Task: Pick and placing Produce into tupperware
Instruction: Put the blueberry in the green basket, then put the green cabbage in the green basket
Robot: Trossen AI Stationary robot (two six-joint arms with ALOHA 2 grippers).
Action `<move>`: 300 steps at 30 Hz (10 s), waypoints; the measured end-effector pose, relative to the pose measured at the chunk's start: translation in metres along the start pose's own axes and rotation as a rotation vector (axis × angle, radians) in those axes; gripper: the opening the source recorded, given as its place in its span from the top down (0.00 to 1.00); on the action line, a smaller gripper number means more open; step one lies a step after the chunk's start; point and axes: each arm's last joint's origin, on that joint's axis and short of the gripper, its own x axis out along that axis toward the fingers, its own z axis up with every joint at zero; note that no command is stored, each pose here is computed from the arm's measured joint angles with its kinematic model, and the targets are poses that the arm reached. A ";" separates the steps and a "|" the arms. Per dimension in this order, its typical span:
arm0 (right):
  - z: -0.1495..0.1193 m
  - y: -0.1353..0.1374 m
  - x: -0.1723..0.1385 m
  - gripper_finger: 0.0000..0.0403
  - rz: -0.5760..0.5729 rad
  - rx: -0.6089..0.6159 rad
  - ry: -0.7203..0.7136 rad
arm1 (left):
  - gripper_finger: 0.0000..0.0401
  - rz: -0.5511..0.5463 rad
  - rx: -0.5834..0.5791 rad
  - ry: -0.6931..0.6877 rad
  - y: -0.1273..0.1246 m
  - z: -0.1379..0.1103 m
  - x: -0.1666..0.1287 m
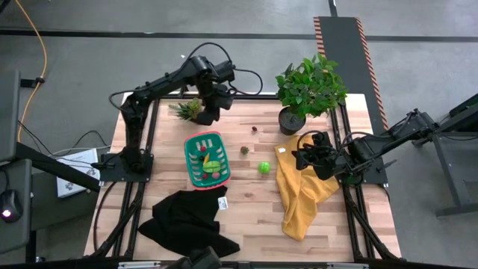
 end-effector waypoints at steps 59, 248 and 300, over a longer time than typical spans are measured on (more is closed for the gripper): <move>0.006 0.001 0.003 0.58 -0.011 0.004 -0.086 | 0.91 0.110 -0.343 -0.022 -0.110 -0.070 0.146; -0.014 0.032 0.221 0.25 -0.442 0.224 0.662 | 0.72 -0.067 -0.229 -0.439 -0.060 -0.054 -0.016; -0.017 0.034 0.233 0.41 -0.362 0.190 0.671 | 0.72 -0.025 -0.235 -0.420 -0.058 -0.054 -0.016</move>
